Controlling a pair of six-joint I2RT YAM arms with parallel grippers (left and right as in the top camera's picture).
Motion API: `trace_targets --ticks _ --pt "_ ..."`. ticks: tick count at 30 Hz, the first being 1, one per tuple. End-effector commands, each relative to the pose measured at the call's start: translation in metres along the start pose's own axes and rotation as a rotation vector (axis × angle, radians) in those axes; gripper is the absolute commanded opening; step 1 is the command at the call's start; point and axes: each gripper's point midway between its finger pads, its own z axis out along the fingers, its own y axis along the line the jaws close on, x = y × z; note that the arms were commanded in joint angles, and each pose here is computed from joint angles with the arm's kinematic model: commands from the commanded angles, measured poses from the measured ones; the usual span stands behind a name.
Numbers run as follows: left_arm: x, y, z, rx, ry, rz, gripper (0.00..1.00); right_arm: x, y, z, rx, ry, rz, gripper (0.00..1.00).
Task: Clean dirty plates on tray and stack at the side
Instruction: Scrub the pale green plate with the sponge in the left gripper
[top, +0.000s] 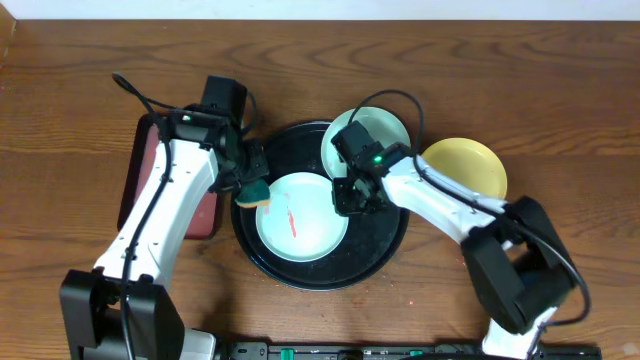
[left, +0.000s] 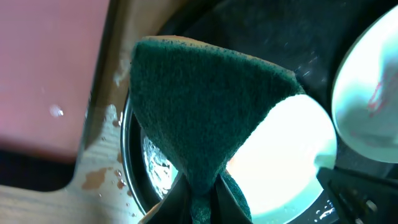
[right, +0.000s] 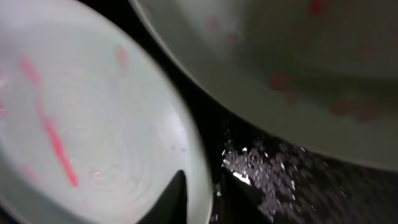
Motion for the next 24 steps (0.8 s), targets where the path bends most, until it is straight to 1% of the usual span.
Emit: trace_targets --ticks 1,4,5,9,18,24 --pt "0.004 0.001 0.005 -0.004 0.013 -0.063 0.08 0.005 -0.002 0.008 -0.012 0.036 0.004 0.09" --pt "0.006 0.002 0.008 -0.006 0.018 -0.065 0.07 0.005 -0.002 0.009 -0.01 0.037 0.005 0.02" --pt "0.008 0.002 0.009 -0.007 0.02 -0.07 0.07 0.006 -0.002 0.01 -0.01 0.038 0.005 0.01" --pt "0.018 -0.004 0.022 -0.006 0.034 -0.085 0.07 0.006 -0.002 0.011 -0.009 0.039 0.005 0.01" --pt "0.057 -0.021 0.071 -0.005 0.065 -0.029 0.07 0.005 -0.003 0.011 -0.01 0.038 0.005 0.01" --pt "0.08 -0.02 0.102 -0.038 0.115 -0.026 0.07 0.005 -0.003 0.011 -0.01 0.038 0.006 0.01"
